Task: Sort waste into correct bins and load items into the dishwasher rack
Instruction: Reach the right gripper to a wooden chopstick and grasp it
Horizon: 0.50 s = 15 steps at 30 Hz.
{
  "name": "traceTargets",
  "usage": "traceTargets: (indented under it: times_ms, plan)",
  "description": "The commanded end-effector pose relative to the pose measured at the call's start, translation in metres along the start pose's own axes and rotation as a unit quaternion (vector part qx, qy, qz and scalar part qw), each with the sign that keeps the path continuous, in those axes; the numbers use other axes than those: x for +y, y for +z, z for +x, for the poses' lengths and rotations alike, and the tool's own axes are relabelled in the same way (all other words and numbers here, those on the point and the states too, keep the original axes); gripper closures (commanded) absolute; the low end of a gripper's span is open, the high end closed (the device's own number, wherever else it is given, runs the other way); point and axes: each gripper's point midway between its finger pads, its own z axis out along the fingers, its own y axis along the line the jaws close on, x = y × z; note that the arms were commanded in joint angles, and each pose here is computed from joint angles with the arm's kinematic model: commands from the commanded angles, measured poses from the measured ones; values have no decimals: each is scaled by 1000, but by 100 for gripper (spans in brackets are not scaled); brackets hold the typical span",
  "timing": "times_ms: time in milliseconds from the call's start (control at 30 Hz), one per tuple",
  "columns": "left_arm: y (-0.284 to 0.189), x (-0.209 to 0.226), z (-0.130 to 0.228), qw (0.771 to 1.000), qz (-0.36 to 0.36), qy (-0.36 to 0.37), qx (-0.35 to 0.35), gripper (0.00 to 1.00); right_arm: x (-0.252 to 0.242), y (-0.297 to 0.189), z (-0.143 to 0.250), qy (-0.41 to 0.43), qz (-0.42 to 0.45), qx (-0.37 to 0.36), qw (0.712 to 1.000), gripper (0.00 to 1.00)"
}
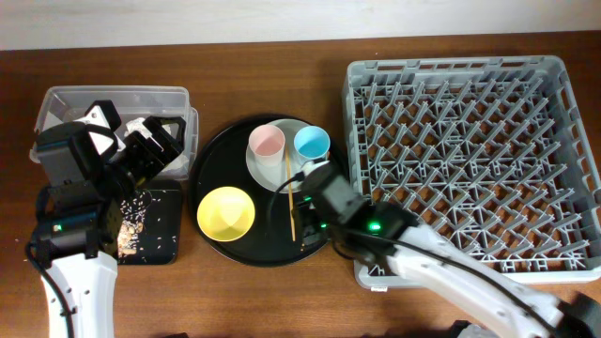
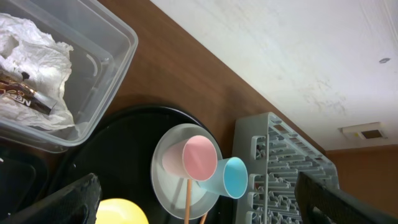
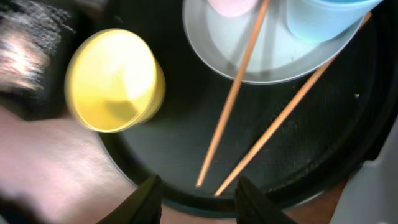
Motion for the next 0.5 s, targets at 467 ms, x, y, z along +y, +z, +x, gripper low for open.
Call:
traceTargets:
  times_ms: [467]
  plan:
    - [-4,-3,-6,1000,2,15,-11,1,-16,100,28,-13,67,42,997,71]
